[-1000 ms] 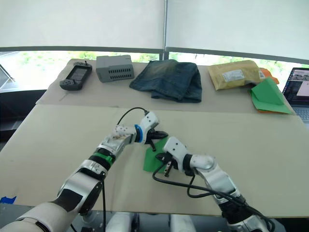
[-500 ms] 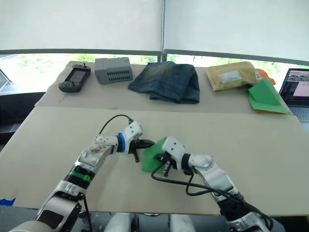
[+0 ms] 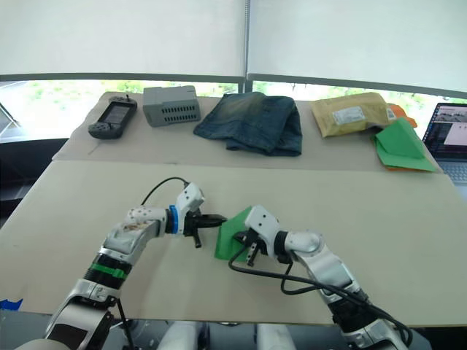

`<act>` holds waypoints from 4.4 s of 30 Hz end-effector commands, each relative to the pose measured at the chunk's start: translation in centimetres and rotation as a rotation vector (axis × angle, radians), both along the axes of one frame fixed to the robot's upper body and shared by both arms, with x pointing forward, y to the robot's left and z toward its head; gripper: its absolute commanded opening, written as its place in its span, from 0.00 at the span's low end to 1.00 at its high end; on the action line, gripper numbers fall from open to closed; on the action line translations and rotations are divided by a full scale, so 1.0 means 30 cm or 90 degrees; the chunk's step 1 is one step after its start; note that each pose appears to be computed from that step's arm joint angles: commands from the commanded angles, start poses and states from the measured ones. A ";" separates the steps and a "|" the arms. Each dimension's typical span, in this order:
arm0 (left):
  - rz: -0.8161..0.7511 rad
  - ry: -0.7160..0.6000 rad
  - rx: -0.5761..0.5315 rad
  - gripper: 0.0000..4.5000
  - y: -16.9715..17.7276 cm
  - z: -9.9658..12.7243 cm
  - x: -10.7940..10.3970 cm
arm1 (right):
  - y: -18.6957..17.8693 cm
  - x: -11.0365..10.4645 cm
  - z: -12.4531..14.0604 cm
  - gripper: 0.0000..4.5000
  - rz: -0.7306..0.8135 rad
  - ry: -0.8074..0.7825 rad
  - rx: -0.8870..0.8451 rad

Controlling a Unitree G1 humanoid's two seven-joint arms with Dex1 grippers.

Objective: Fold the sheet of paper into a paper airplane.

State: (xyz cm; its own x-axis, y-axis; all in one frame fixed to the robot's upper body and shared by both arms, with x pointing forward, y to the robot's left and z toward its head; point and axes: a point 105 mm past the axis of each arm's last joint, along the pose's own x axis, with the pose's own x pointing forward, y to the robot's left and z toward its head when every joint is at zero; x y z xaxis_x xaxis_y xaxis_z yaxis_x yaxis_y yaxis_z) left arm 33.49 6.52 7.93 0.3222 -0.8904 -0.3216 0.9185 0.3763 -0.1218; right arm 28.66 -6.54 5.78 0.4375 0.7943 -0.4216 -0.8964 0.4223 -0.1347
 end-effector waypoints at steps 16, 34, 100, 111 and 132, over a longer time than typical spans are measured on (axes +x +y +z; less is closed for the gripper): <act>-0.049 -0.025 0.099 0.00 -0.009 -0.119 -0.010 | -0.060 -0.004 -0.103 0.00 -0.052 0.067 -0.057; -0.078 -0.043 0.042 0.00 0.078 0.028 -0.077 | -0.055 0.001 -0.048 0.00 -0.027 0.031 -0.041; 0.299 0.449 -0.185 0.01 -0.028 0.124 -0.005 | -0.178 -0.097 0.363 0.60 0.050 -0.157 -0.034; 0.390 0.577 -0.350 0.01 -0.117 0.140 0.017 | -0.201 -0.069 0.339 0.60 0.040 -0.163 -0.065; 0.230 0.365 -0.313 0.99 0.183 0.369 -0.033 | -0.161 -0.049 0.322 0.60 0.002 -0.138 -0.026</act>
